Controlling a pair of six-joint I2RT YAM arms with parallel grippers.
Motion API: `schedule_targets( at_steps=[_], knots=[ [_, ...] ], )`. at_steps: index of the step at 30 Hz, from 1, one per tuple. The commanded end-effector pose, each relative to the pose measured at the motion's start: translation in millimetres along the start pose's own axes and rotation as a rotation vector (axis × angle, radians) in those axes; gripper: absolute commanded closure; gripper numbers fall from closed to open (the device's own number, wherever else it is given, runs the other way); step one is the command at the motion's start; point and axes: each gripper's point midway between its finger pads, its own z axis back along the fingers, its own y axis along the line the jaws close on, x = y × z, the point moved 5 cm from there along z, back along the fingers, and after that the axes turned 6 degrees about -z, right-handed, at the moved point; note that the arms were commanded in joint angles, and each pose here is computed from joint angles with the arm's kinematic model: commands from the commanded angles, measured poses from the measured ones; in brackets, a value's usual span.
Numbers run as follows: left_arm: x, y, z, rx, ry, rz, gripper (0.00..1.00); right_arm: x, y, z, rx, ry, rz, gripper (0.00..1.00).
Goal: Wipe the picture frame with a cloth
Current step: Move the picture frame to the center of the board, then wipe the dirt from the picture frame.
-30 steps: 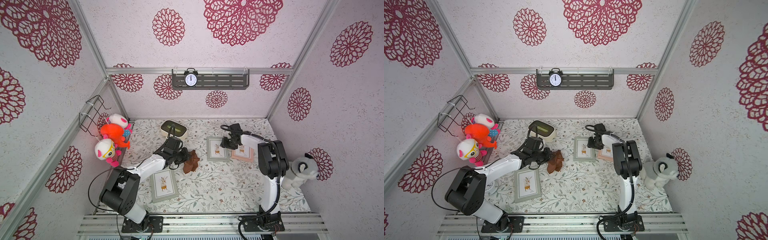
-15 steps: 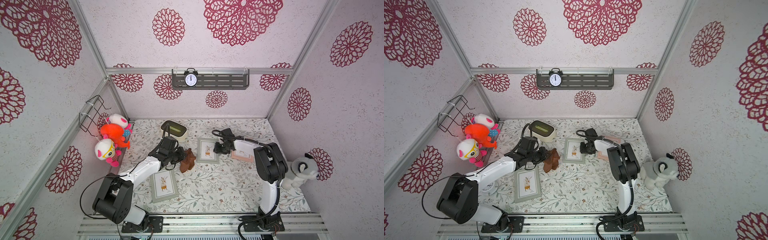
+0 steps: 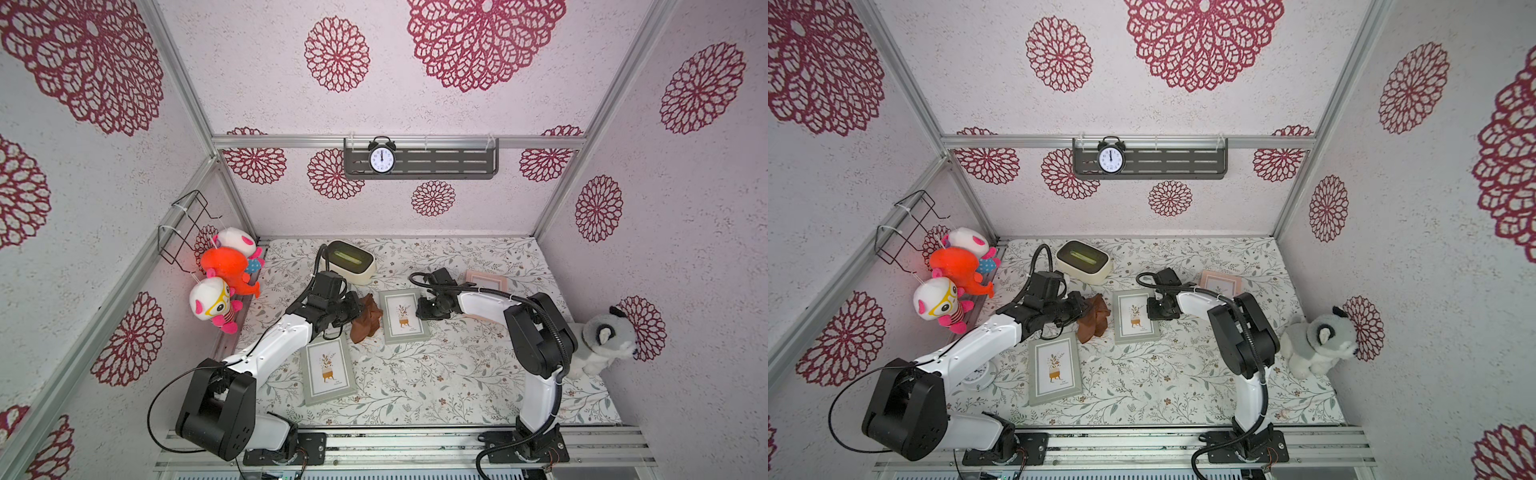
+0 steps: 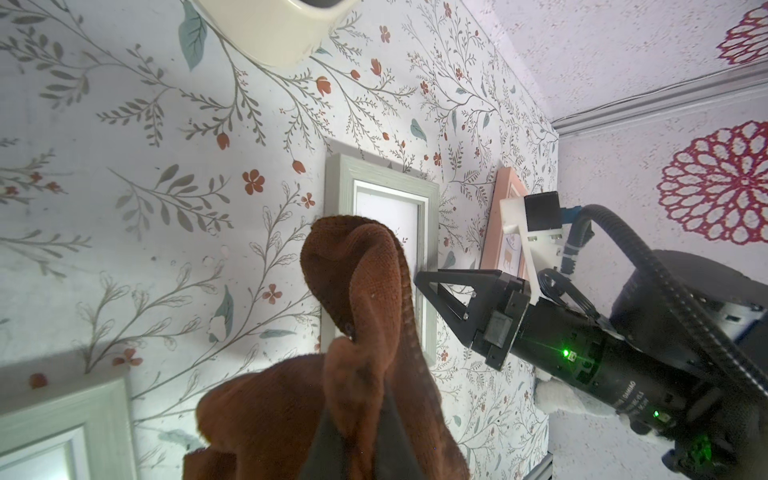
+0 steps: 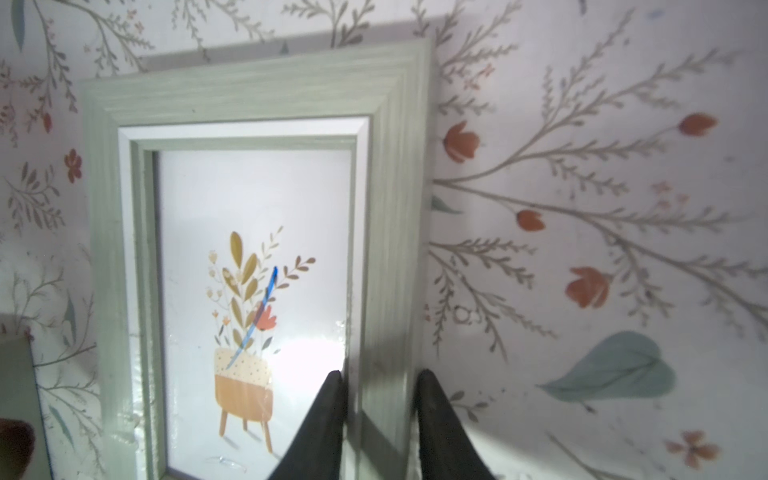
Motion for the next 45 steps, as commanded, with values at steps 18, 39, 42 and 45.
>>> schedule_targets(
  at_steps=[18,39,42,45],
  knots=[
    [-30,-19,-44,0.376,0.218,-0.377,1.00,-67,14,21,-0.010,0.091,-0.022,0.60],
    [-71,0,-87,0.421,0.357,-0.412,1.00,-13,26,24,0.035,-0.056,-0.038,0.53],
    [-74,2,-93,0.426,0.364,-0.416,1.00,-7,24,14,0.030,-0.055,-0.041,0.58],
    [-74,3,-97,0.428,0.358,-0.425,1.00,-5,21,5,0.019,-0.048,-0.044,0.63]
  ],
)
